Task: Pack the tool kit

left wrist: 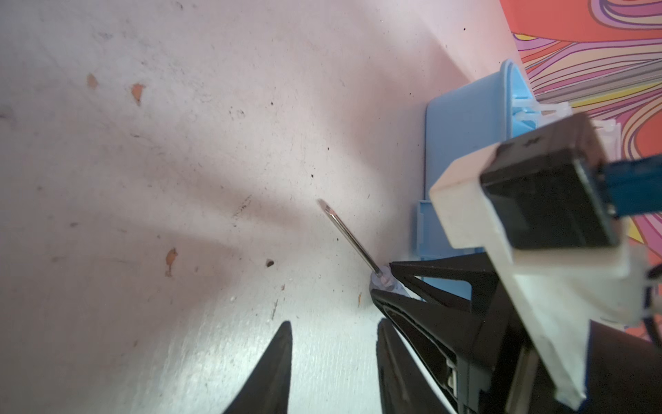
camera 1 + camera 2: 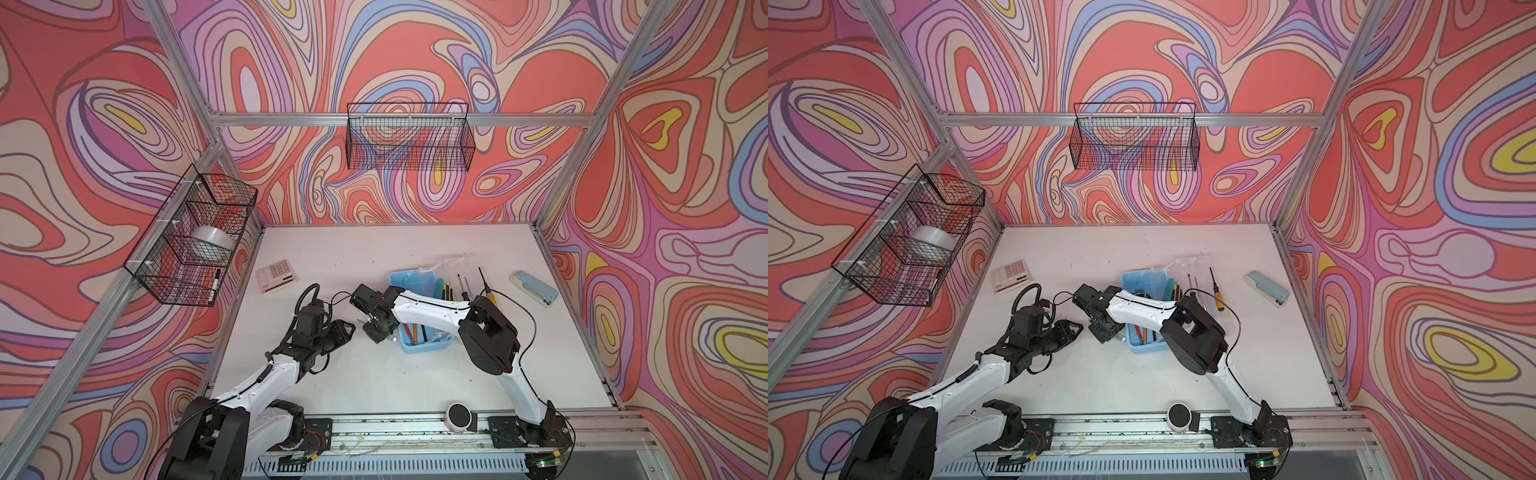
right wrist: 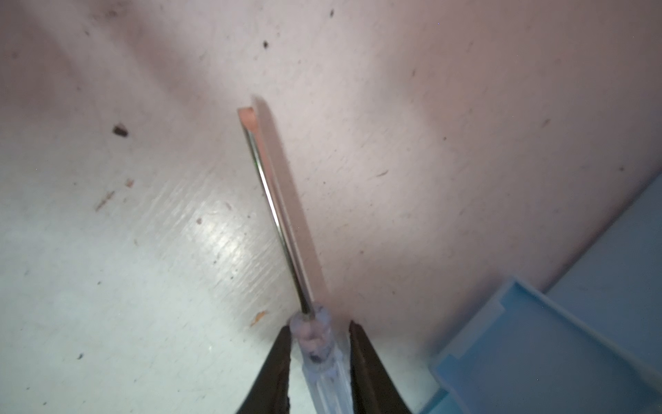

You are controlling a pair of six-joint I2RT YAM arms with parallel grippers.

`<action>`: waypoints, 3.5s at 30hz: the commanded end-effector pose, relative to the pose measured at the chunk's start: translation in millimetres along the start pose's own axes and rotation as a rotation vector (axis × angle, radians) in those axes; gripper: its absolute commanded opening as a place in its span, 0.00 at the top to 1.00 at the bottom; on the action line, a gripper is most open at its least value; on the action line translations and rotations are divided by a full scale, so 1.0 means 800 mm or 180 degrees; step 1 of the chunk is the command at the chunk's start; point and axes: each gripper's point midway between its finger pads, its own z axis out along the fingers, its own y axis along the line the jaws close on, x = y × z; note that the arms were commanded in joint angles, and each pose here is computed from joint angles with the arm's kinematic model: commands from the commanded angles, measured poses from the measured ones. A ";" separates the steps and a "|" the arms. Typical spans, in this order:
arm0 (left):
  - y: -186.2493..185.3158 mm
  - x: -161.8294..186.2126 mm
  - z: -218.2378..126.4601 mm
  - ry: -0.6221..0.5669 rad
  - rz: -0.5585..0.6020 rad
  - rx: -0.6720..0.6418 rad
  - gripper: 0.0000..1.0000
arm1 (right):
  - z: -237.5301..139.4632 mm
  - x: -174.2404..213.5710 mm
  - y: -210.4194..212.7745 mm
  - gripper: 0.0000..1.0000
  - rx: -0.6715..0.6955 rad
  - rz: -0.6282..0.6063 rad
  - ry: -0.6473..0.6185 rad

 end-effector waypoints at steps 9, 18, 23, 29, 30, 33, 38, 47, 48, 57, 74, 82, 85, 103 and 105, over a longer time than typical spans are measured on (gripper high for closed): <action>-0.002 -0.007 0.008 0.0004 0.0020 0.0017 0.61 | -0.001 0.029 -0.003 0.80 -0.0039 0.0171 0.0228; -0.005 -0.010 0.008 0.0000 0.0037 0.0017 0.61 | -0.007 0.022 0.002 1.00 -0.0115 0.0246 0.0159; -0.008 -0.013 0.006 -0.0020 0.0053 0.0026 0.61 | -0.020 0.010 0.008 1.00 -0.0218 0.0302 0.0021; -0.011 -0.016 -0.002 -0.0069 0.0095 0.0022 0.61 | -0.058 -0.011 0.011 1.00 -0.0343 0.0390 -0.0280; -0.012 -0.017 -0.004 -0.0090 0.0105 0.0020 0.61 | -0.067 -0.015 0.012 1.00 -0.0377 0.0416 -0.0359; -0.012 -0.019 -0.010 -0.0130 0.0123 -0.0014 0.61 | -0.093 -0.025 0.000 1.00 -0.0407 0.0525 -0.0540; -0.016 -0.024 -0.016 -0.0173 0.0168 -0.0022 0.61 | -0.144 -0.028 -0.050 1.00 -0.0228 0.0752 -0.0847; -0.029 -0.034 -0.014 -0.0194 0.0202 0.0053 0.60 | -0.215 0.029 -0.193 1.00 0.0450 0.1320 -0.1061; -0.030 -0.034 -0.013 -0.0187 0.0199 0.0065 0.60 | -0.222 0.039 -0.207 1.00 0.0520 0.1387 -0.1066; -0.039 -0.039 -0.007 -0.0163 0.0221 0.0122 0.60 | -0.245 0.139 -0.318 1.00 0.1316 0.1839 -0.0746; -0.057 -0.037 0.003 -0.0092 0.0395 0.0106 0.61 | -0.201 0.182 -0.334 1.00 0.1156 0.2107 -0.0562; -0.080 -0.046 0.006 -0.0117 0.0508 0.0106 0.60 | -0.201 0.188 -0.332 0.85 0.1156 0.2134 -0.0528; -0.087 -0.048 0.008 -0.0112 0.0550 0.0091 0.60 | -0.205 0.188 -0.332 0.75 0.1150 0.2142 -0.0560; -0.142 -0.061 0.044 -0.0037 0.0790 0.0022 0.59 | -0.265 0.200 -0.358 0.63 0.1234 0.2854 -0.1347; -0.148 -0.064 0.053 -0.0022 0.0805 0.0002 0.57 | -0.271 0.214 -0.363 0.56 0.1196 0.3052 -0.1486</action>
